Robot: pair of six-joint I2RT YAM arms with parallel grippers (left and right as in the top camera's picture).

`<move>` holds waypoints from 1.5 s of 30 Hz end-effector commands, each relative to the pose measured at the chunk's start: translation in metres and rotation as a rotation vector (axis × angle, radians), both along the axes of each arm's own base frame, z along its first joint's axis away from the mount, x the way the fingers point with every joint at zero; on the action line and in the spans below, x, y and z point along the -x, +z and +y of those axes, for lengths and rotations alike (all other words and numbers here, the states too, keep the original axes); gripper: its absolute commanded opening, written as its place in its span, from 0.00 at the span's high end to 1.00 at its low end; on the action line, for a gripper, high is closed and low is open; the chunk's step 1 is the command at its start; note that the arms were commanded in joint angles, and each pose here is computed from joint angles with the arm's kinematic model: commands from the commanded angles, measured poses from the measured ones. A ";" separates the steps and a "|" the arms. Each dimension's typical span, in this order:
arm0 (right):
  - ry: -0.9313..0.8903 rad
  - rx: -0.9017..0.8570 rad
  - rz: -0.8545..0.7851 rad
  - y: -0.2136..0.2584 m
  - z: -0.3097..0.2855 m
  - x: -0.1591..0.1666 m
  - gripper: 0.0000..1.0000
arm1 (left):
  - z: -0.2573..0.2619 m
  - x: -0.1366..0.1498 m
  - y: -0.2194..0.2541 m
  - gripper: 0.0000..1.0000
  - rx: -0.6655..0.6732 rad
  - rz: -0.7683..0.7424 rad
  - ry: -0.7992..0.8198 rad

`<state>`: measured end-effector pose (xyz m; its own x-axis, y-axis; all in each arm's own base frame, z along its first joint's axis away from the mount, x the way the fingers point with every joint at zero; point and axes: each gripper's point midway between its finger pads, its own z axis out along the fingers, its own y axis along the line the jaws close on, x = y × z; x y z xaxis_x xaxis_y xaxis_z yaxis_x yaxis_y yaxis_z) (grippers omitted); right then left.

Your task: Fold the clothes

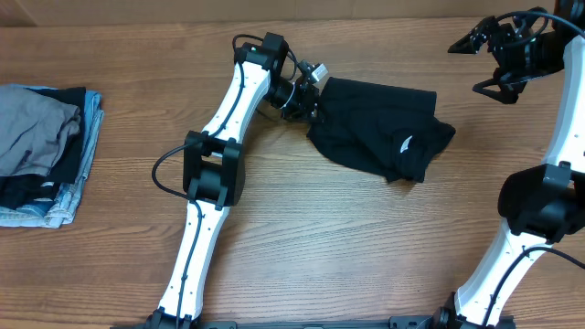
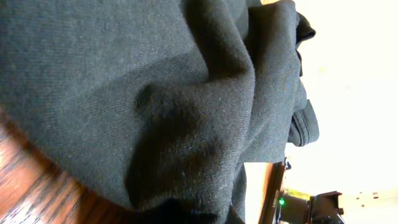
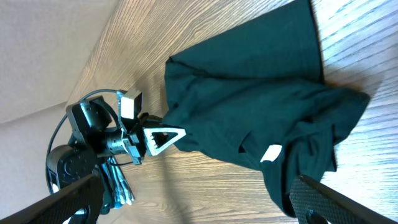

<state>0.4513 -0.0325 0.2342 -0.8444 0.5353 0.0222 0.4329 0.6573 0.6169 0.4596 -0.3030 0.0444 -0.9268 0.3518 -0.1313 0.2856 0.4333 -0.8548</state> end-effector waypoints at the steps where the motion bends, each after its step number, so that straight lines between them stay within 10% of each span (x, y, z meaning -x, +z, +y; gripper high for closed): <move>1: 0.015 0.011 -0.037 0.009 -0.003 0.003 0.00 | 0.013 -0.014 0.014 0.96 0.012 0.035 0.065; 7: 0.006 0.071 -0.055 0.005 -0.013 -0.003 0.00 | 0.077 -0.064 0.113 0.96 -0.124 -0.161 0.316; 20: 0.039 0.089 -0.114 0.005 -0.004 -0.019 0.00 | 0.154 -0.044 0.170 0.93 -0.323 -0.170 0.493; 24: 0.142 0.073 -0.087 -0.007 0.041 -0.021 0.00 | 0.166 -0.047 0.153 0.11 -0.417 -0.124 0.549; 34: 0.411 -0.010 -0.107 -0.020 0.171 -0.017 0.00 | 0.203 -0.056 0.137 0.15 -0.629 -0.103 0.720; 45: 0.407 -0.062 -0.097 -0.022 0.179 -0.019 0.00 | 0.202 -0.056 0.137 0.20 -0.627 -0.103 0.718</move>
